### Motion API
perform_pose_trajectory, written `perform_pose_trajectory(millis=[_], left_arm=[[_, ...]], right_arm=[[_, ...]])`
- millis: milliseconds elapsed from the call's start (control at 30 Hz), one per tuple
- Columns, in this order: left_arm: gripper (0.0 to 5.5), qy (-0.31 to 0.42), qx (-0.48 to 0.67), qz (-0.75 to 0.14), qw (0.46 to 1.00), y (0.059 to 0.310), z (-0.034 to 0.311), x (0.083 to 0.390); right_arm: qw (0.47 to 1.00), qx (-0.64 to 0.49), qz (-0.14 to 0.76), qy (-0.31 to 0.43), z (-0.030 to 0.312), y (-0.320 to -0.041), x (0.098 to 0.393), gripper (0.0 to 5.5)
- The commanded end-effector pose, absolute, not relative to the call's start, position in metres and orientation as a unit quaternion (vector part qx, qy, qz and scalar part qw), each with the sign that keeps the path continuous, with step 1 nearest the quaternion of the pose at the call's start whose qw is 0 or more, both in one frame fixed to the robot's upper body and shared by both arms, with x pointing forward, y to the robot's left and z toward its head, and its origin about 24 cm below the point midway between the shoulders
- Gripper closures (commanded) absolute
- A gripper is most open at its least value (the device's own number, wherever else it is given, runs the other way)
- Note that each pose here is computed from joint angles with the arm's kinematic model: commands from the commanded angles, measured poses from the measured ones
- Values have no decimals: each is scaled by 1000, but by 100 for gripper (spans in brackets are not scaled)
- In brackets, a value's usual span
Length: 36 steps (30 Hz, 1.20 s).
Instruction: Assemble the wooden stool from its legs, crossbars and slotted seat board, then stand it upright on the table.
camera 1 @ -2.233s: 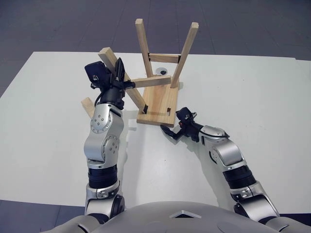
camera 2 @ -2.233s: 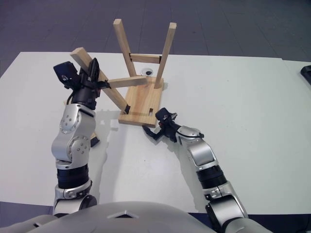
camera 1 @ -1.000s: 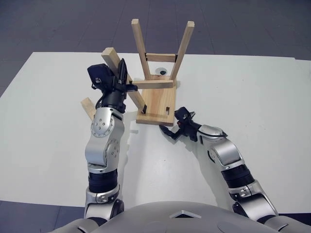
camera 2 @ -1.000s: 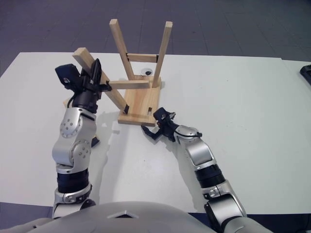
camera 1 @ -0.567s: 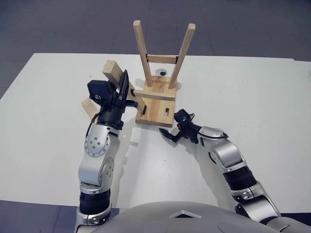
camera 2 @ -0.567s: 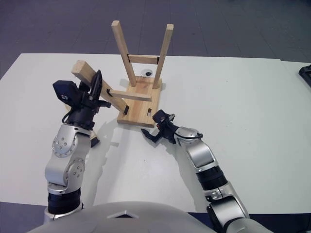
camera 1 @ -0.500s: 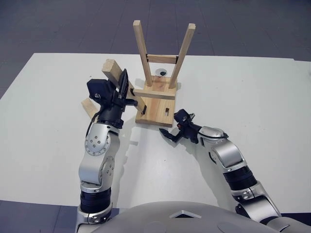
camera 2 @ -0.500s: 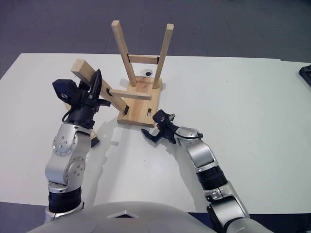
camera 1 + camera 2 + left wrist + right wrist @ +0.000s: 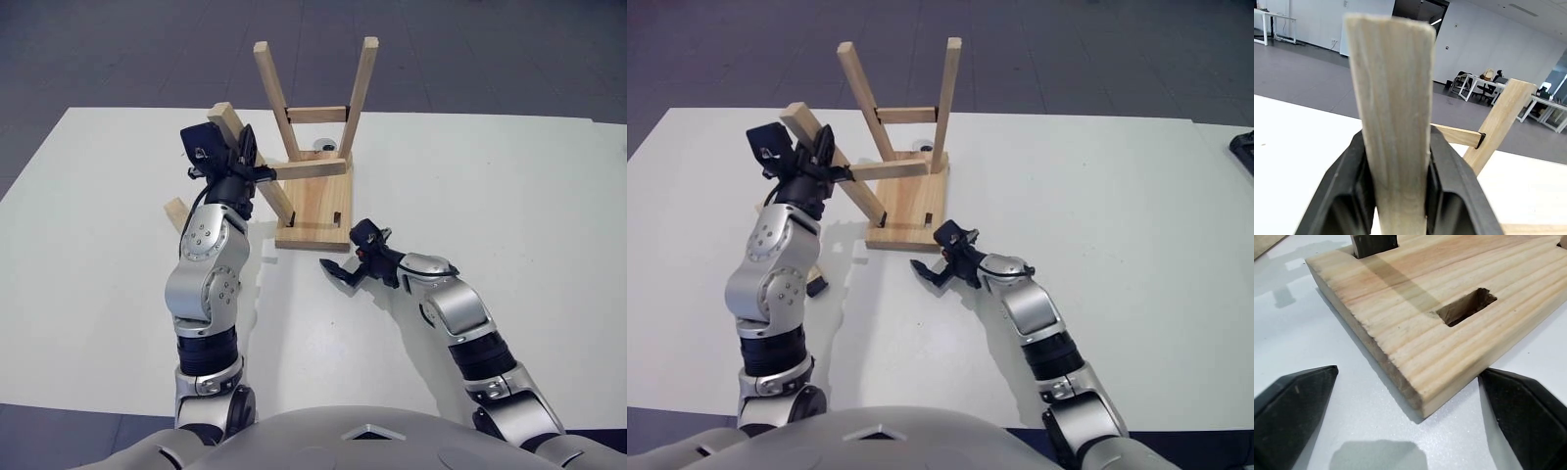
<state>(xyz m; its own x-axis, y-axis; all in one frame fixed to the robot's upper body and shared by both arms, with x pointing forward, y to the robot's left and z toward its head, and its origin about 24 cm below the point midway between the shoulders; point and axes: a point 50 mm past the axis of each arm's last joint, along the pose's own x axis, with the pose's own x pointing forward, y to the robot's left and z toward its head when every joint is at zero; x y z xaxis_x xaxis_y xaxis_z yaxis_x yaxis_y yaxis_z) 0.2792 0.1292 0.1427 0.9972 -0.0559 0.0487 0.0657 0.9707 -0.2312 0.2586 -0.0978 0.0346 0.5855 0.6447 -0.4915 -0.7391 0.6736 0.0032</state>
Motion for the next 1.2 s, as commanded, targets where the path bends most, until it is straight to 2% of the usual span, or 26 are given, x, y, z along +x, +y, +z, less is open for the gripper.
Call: perform_pose_trajectory(millis=[33,167,400,567,733,967,1200], left_arm=[[446,197,-18,-50,979,132,58,242],[446,250,18,-50,967,149,36,211],[445,299,40,-33,953,165,6,210],[445,244,1,-72,967,141,32,243],[445,205,-52,-93,973,126,60,263],[445,166,-103,-134,972,108,84,271],[445,158,-111,-136,972,109,88,274]], right_arm=[[878,-110,379,272,22,-103,254,10],[882,-107,373,268,26,-105,253,10],[882,-110,372,267,28,-105,257,10],[883,-114,370,264,29,-107,260,10],[883,-115,372,263,29,-107,262,10],[883,-111,371,263,28,-107,262,10],[885,-109,369,263,28,-108,263,10]])
